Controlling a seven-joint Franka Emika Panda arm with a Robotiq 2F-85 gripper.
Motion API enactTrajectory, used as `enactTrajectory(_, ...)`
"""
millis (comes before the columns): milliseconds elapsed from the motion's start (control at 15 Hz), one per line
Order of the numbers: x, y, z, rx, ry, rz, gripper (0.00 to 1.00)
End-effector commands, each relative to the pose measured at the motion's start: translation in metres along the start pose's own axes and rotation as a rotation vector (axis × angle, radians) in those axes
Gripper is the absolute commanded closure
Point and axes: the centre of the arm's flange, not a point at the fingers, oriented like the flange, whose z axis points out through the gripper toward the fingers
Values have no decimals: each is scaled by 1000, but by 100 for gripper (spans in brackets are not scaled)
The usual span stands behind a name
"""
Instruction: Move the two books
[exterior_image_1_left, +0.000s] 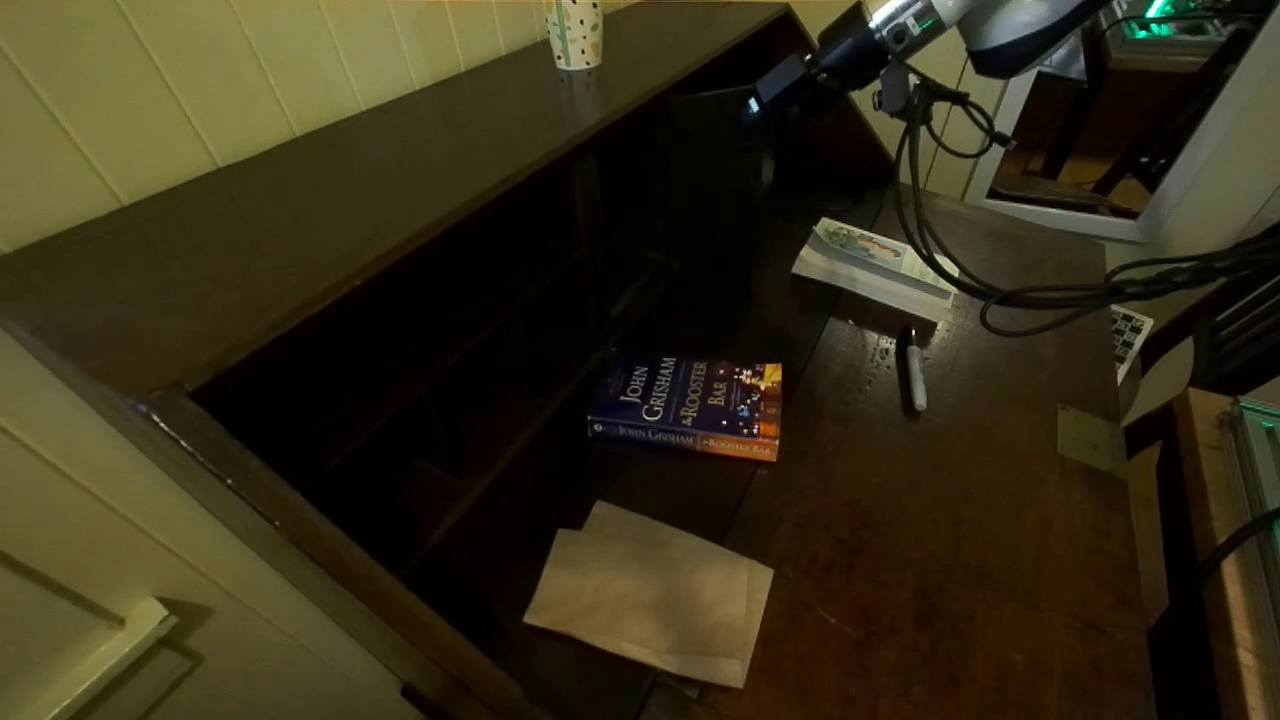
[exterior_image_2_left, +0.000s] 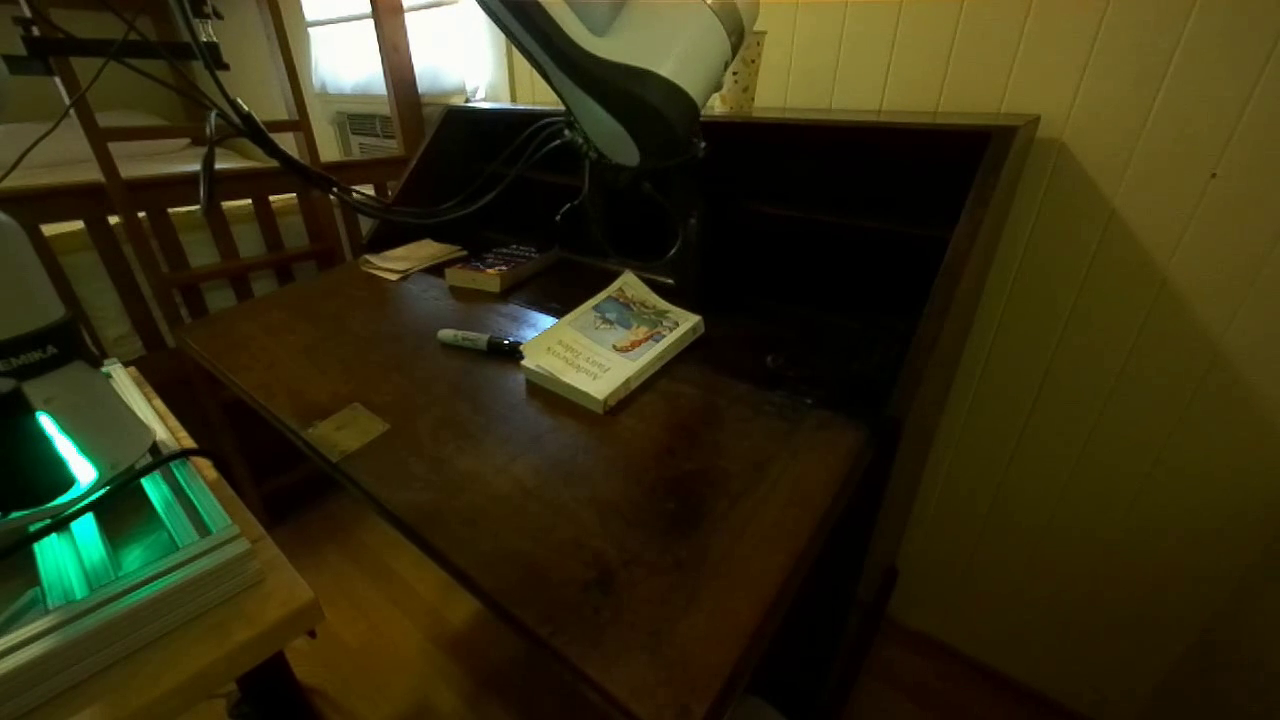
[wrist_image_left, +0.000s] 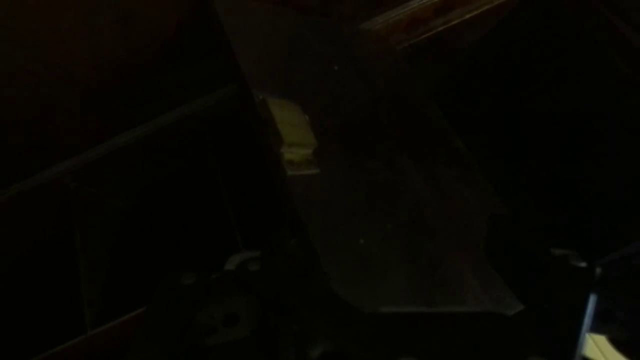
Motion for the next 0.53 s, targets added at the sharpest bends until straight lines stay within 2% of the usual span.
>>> enactTrajectory(0, 18, -6, -4, 33, -63, 5, 0)
enactTrajectory(467, 11, -23, -13, 77, -145, -13, 0)
